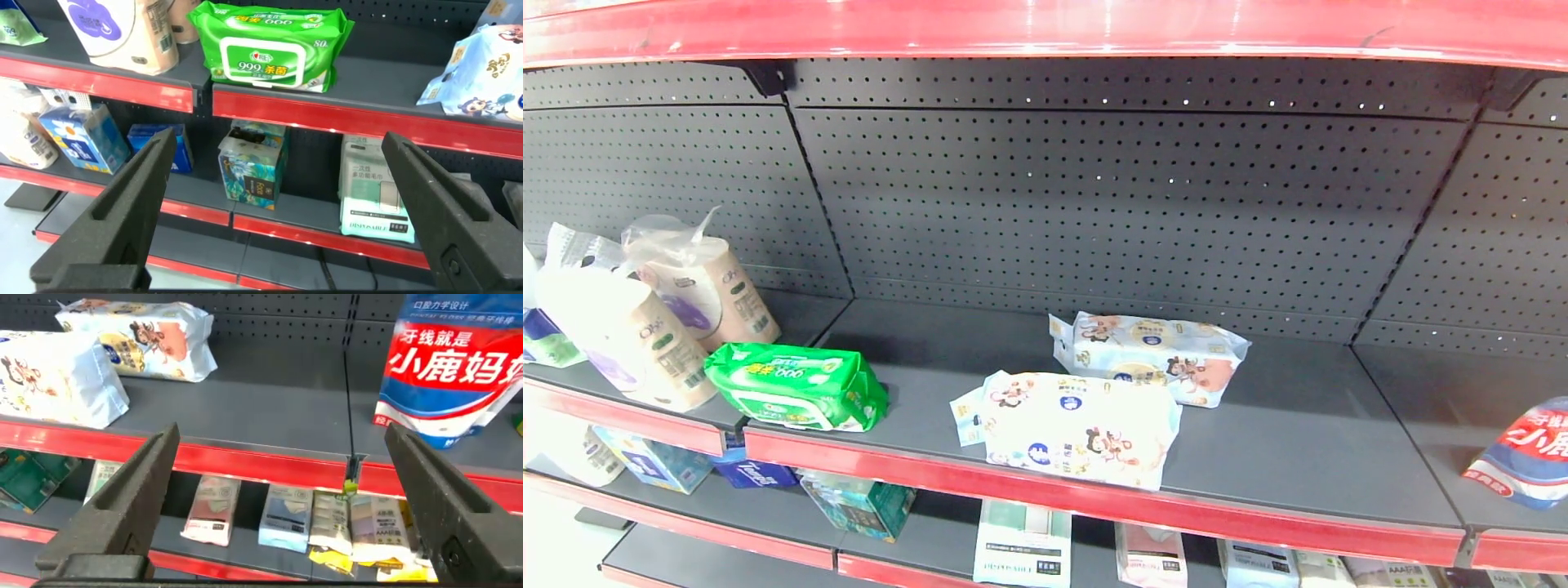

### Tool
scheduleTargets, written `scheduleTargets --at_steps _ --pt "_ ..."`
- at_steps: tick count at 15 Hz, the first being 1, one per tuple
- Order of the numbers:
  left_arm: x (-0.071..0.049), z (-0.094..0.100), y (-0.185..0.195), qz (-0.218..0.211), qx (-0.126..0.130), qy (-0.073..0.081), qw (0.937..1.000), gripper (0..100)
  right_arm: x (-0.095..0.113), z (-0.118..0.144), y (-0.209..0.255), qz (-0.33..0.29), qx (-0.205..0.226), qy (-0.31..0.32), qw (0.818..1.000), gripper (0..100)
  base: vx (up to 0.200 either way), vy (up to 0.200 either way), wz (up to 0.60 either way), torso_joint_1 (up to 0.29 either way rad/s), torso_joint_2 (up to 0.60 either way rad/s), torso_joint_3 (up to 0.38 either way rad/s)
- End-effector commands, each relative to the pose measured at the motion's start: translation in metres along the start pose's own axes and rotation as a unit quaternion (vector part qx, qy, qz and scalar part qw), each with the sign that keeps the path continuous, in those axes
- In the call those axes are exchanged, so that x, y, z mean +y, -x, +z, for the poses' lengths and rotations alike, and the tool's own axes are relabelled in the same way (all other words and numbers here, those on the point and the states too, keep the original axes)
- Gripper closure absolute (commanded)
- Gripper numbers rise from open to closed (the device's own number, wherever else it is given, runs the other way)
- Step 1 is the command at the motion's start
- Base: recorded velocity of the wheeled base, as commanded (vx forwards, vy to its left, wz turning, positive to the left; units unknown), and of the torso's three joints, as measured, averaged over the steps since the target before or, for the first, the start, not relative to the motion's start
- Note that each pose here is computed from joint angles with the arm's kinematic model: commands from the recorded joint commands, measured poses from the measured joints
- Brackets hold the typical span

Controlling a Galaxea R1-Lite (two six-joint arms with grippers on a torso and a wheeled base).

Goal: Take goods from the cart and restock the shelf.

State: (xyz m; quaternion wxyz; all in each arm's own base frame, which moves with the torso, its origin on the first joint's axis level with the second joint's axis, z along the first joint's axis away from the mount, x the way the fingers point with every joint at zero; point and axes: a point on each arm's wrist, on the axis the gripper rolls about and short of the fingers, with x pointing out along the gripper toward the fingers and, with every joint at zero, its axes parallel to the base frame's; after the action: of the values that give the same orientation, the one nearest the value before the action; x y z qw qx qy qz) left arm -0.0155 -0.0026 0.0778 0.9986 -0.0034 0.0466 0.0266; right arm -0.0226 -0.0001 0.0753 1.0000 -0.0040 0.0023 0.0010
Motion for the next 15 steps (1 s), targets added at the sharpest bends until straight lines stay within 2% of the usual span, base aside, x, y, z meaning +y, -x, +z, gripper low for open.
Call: scheduleTargets --at_steps 1,5,15 --pt "0.0000 0.0000 -0.0001 0.000 0.001 -0.001 1.0000 0 0.0000 0.0000 0.0000 0.001 0.000 0.000 1.000 0 0.000 0.000 0.00 0.000 0.00 0.000" --pt "0.0000 0.0000 -0.0001 0.000 0.001 0.000 1.0000 0 0.0000 -0.0001 0.0000 0.001 0.001 -0.001 1.000 0 0.000 0.000 0.00 0.000 0.00 0.000" --pt "0.0000 0.0000 -0.0001 -0.001 0.001 -0.002 1.0000 0 0.0001 0.0000 0.0000 0.002 0.000 -0.001 1.000 0 0.000 0.000 -0.60 0.005 0.00 0.002"
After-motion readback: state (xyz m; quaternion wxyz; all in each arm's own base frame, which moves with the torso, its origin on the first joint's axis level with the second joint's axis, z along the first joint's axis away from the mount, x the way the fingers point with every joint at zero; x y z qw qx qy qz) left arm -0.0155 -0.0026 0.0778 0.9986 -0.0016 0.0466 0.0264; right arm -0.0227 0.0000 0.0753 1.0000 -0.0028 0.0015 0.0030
